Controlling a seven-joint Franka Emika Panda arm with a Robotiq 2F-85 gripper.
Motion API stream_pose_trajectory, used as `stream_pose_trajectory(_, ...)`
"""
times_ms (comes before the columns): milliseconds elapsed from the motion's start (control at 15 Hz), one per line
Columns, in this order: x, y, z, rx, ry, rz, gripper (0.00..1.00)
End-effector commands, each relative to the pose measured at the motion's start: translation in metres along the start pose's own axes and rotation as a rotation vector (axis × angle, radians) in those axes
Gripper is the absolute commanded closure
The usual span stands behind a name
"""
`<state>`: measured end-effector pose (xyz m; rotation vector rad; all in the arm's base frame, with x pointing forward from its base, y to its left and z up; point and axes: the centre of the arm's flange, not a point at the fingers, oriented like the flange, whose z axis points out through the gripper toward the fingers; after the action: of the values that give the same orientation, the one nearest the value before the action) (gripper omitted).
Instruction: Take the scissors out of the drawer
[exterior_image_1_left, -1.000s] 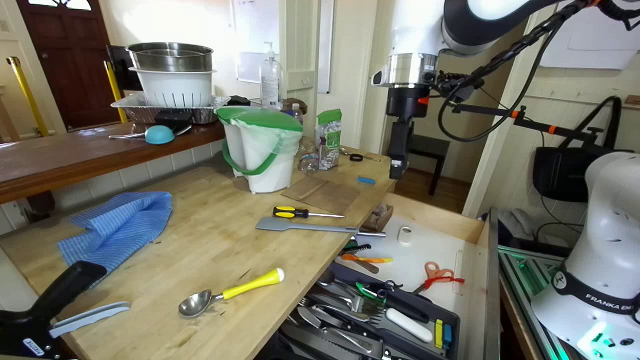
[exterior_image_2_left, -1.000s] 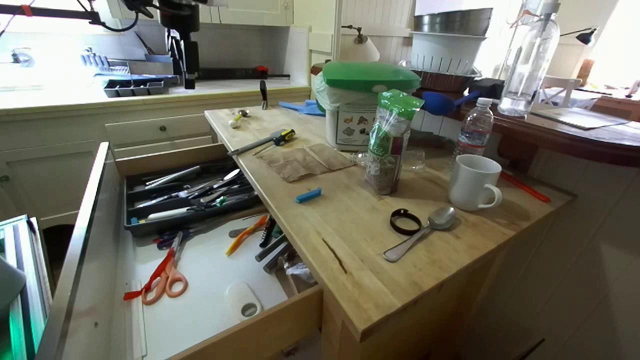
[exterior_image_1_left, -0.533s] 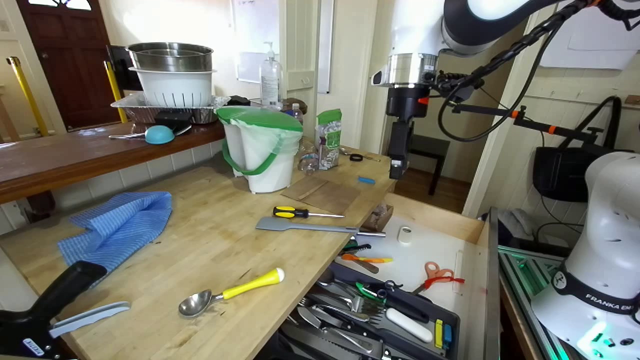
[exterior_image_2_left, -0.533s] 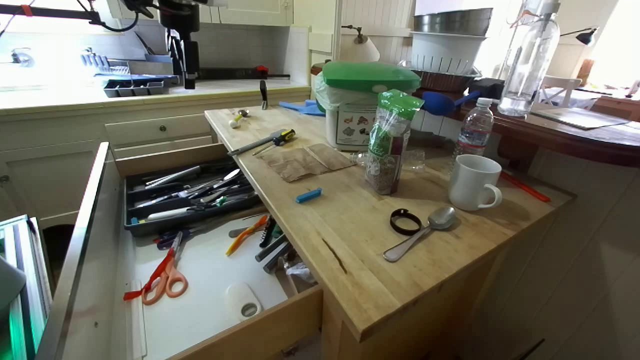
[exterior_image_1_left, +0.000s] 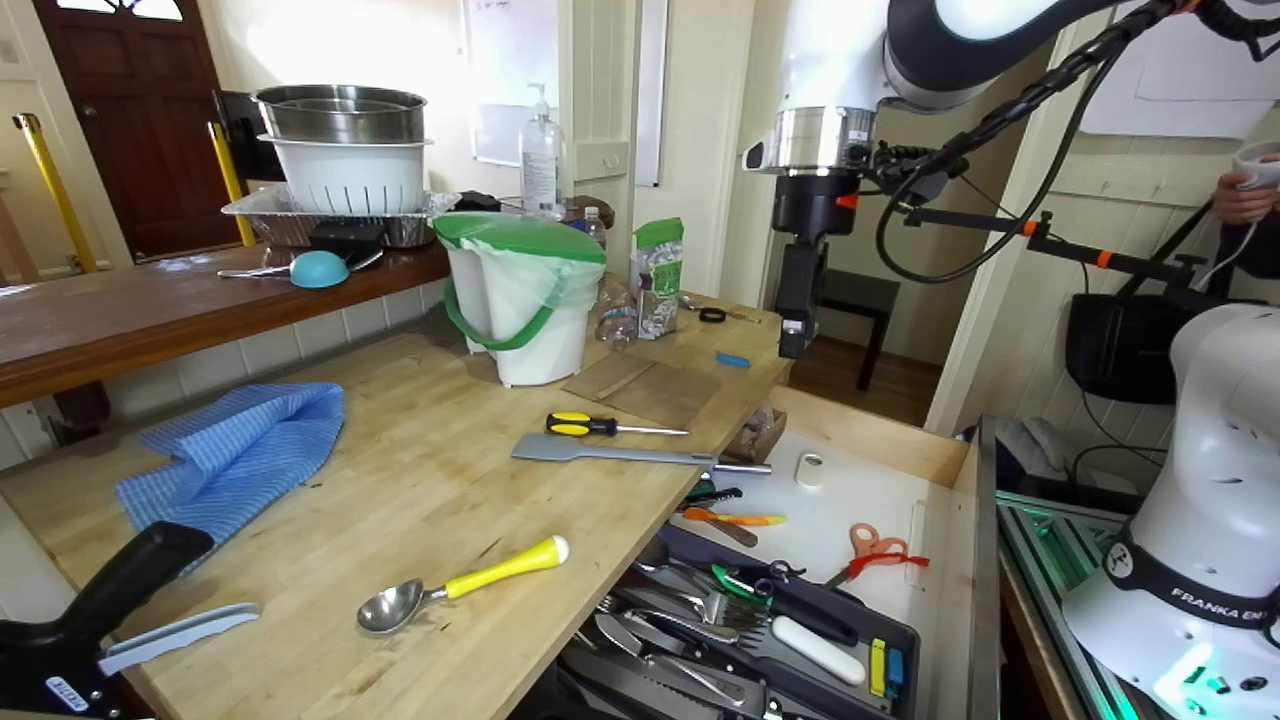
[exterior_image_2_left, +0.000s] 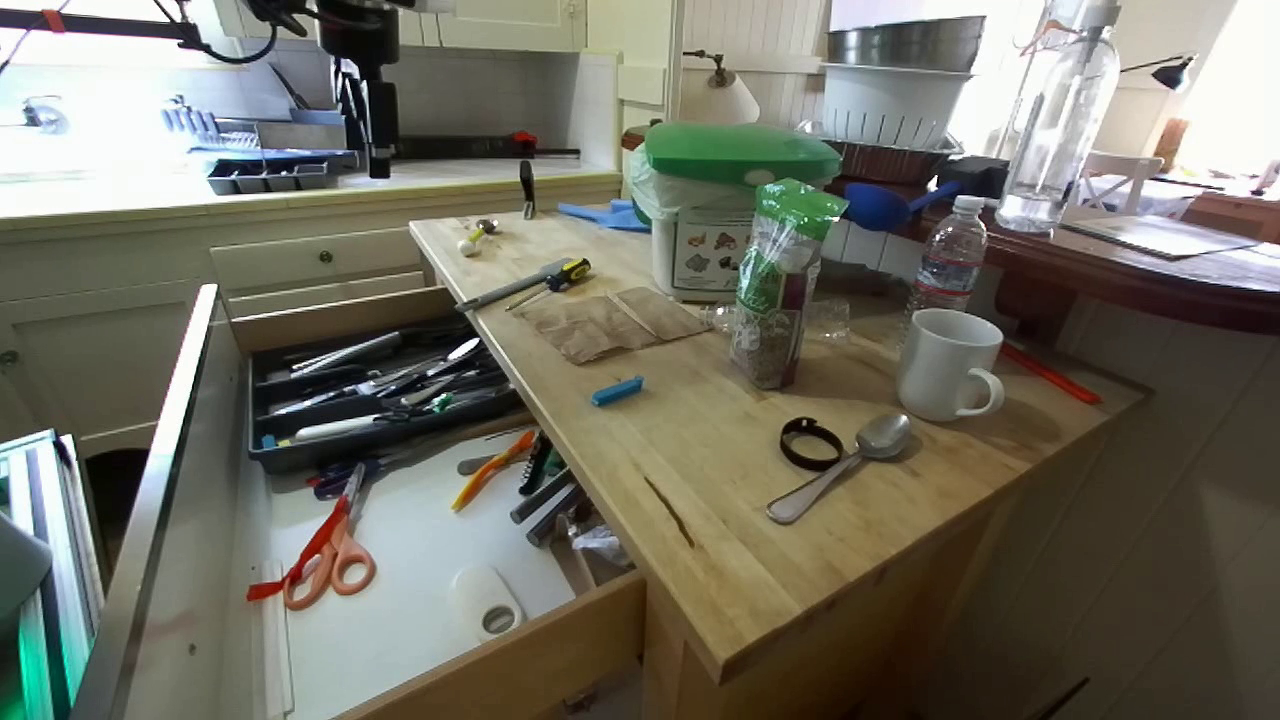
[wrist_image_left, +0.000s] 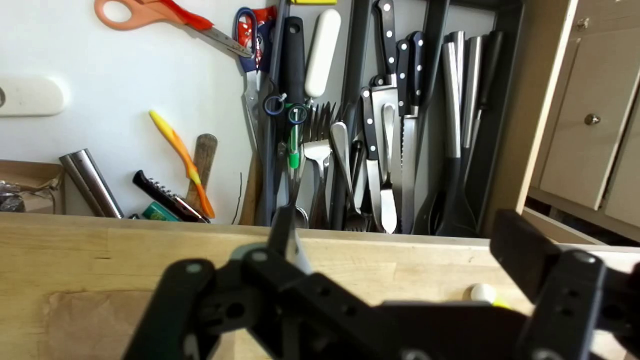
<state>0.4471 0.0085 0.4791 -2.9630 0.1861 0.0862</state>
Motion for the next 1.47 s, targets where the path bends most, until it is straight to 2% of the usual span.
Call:
stream_pose_trajectory(0, -0.003, 0.002, 0.006, -0.030, -0.028, -0.007, 0.00)
stream_pose_trajectory(267, -0.032, 0.006, 0.023, -0.093, -0.045, -0.146, 0.00)
stream_pose_trajectory(400, -0.051, 0.008, 0.035, -0.141, -0.030, -0.267, 0.00)
stream_pose_trajectory(667, -0.069, 0.033, 0.081, -0.180, 0.002, -0.468, 0.00)
stream_pose_trajectory(800, -0.068, 0.056, 0.100, -0.133, 0.064, -0.543, 0.00)
stream_pose_trajectory(867, -0.080, 0.087, 0.111, -0.113, 0.085, -0.557, 0.00)
stream_pose_trajectory(1133, -0.080, 0.143, 0.151, -0.043, 0.110, -0.659, 0.00)
stream_pose_trajectory(1333, -0.075, 0.162, 0.166, 0.004, 0.049, -0.691, 0.00)
stream_pose_trajectory(1400, -0.070, 0.156, 0.141, -0.027, 0.084, -0.665, 0.00)
